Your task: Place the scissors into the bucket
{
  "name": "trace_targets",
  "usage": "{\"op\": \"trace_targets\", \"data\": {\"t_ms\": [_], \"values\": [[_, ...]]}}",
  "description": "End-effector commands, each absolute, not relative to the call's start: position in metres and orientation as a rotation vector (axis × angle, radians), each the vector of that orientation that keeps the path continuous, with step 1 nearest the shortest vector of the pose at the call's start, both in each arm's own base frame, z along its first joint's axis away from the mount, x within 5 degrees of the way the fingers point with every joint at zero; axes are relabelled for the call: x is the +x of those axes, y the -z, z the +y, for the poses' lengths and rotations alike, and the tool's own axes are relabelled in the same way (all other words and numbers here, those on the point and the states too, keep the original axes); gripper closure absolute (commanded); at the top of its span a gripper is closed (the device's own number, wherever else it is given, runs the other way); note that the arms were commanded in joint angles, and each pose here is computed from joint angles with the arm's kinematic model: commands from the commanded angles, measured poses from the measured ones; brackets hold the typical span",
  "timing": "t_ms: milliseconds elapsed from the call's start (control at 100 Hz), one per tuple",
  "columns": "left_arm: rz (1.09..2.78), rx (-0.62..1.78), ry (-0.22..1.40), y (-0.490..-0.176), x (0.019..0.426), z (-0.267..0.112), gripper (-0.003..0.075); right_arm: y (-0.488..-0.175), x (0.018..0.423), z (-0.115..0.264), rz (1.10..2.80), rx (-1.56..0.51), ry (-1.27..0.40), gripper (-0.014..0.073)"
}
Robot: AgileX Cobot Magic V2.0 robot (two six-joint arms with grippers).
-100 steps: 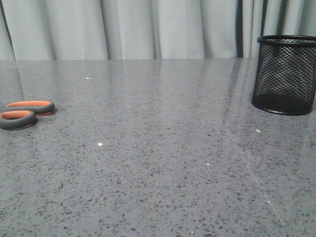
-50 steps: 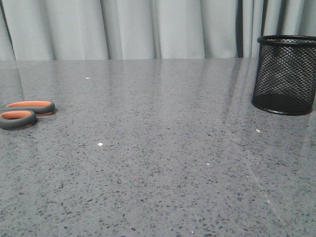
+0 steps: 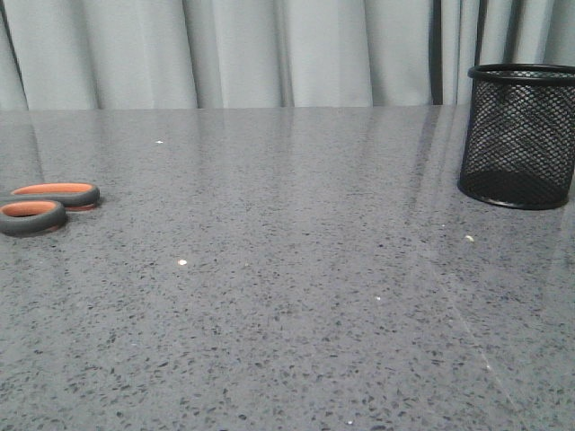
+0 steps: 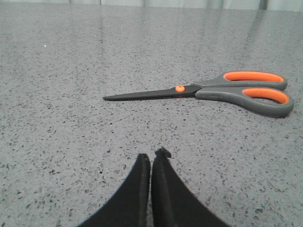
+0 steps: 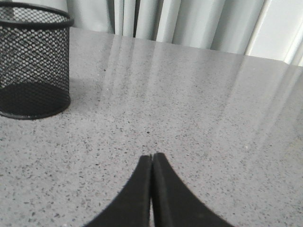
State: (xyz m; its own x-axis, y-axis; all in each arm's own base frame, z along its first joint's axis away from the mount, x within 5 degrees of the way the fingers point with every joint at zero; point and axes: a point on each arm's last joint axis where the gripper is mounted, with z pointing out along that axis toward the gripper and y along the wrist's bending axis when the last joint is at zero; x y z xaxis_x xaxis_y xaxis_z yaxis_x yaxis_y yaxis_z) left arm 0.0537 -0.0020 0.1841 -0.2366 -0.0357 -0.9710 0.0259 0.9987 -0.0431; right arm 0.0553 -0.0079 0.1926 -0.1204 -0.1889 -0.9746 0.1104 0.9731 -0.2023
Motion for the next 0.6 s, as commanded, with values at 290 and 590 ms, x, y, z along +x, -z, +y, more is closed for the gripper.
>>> {"op": "trace_targets", "data": {"t_ms": [290, 590], "values": [[1.730, -0.015, 0.060, -0.180, 0.055, -0.002, 0.0740, -0.218, 0.052, -0.010, 1.338, 0.260, -0.053, 0.0652], [1.425, -0.333, 0.396, -0.206, 0.055, 0.000, 0.0740, -0.221, 0.051, -0.015, 1.256, 0.459, -0.227, 0.0652]]}}
